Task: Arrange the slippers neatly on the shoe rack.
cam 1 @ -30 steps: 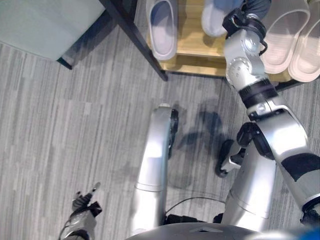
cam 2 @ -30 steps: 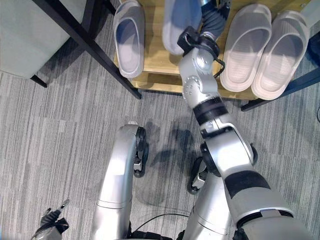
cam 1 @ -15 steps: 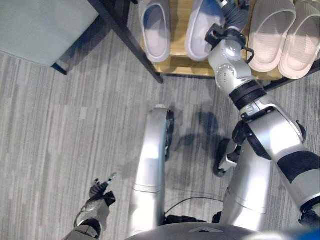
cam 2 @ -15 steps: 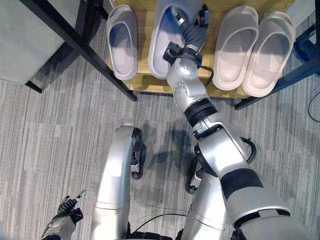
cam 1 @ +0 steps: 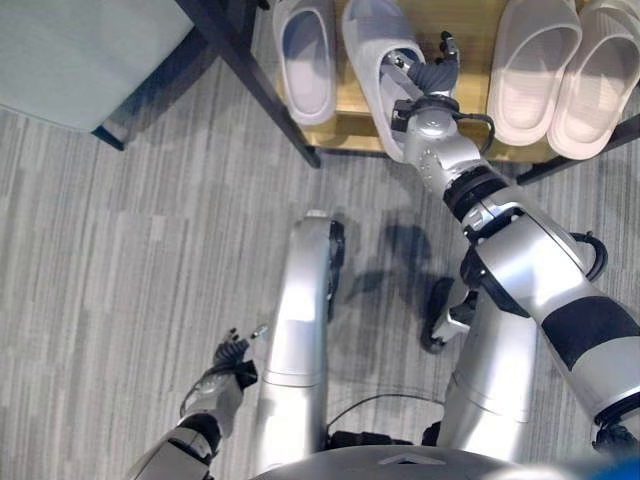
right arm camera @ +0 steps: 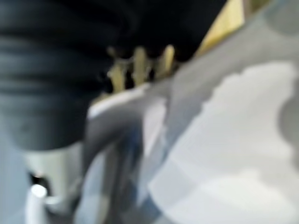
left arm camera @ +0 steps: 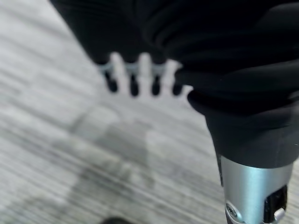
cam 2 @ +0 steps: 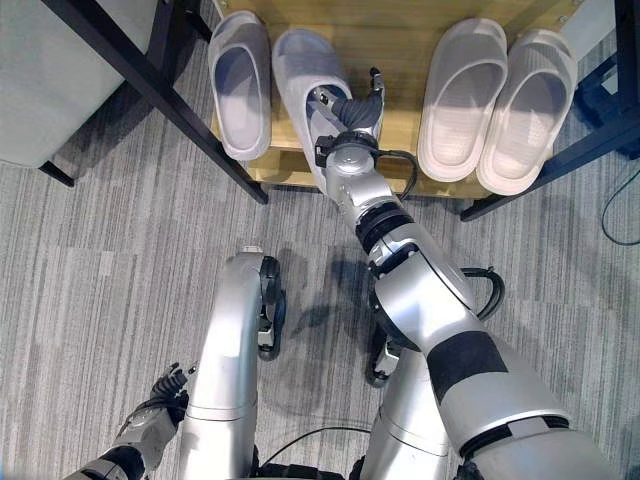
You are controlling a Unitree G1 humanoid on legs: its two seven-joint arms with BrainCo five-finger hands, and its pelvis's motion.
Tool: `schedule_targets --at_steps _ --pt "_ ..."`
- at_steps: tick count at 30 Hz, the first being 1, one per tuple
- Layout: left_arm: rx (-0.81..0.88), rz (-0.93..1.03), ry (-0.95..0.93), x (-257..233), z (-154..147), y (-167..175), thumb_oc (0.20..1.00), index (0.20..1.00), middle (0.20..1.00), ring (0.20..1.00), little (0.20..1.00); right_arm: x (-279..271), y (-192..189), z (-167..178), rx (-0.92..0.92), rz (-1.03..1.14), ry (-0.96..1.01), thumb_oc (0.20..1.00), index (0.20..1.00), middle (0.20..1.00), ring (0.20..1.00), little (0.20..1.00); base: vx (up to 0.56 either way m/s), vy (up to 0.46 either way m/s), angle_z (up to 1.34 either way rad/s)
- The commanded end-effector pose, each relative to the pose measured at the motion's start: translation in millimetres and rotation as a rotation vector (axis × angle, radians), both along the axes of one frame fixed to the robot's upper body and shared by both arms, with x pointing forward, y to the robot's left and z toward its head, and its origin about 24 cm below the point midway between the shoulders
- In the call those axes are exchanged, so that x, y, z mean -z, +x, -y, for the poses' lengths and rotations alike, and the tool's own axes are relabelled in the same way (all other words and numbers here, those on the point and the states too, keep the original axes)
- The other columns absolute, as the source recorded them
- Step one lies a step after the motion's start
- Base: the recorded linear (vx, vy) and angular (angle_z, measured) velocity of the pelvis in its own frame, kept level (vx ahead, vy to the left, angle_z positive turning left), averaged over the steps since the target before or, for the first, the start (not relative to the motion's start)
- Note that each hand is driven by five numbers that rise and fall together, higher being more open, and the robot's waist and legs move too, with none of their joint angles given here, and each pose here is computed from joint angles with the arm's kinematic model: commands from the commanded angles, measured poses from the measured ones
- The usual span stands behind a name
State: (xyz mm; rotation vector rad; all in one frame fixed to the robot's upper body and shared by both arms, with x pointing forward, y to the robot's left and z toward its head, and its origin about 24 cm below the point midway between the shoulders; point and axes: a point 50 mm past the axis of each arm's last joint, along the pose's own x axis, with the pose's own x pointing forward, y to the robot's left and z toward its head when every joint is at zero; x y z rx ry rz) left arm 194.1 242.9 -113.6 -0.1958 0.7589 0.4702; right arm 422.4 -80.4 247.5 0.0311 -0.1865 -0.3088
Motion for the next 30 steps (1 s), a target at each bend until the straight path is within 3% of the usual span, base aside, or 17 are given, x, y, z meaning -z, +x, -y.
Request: schedule_targets --at_steps 1,6,10,14,30 --pt "0.032 0.003 0.041 -4.9 -5.0 2.6 1.0 1.0 1.0 1.0 1.0 -71.6 -11.4 -26.7 -0.033 0.201 -0.048 1.0 1.0 1.0 1.0 1.0 0.0 0.0 0.0" --pt "0.088 -0.001 0.039 -3.8 1.2 1.6 1.0 1.0 1.0 1.0 1.0 -80.6 -10.5 -18.0 0.081 0.192 -0.223 1.0 1.0 1.0 1.0 1.0 0.0 0.0 0.0" --pt "0.182 -0.004 0.032 -2.6 7.0 -4.4 1.0 1.0 1.0 1.0 1.0 -93.2 -12.5 -6.7 0.282 0.21 -0.561 1.0 1.0 1.0 1.0 1.0 0.0 0.0 0.0" --pt "0.253 0.011 0.019 -4.7 11.2 -4.1 1.0 1.0 1.0 1.0 1.0 -97.6 -13.2 -2.2 0.347 0.22 -0.708 1.0 1.0 1.0 1.0 1.0 0.0 0.0 0.0" --pt "0.285 0.092 0.018 -19.1 11.4 11.9 1.0 1.0 1.0 1.0 1.0 -117.4 -21.2 -3.3 0.306 0.339 -0.608 1.0 1.0 1.0 1.0 1.0 0.0 0.0 0.0"
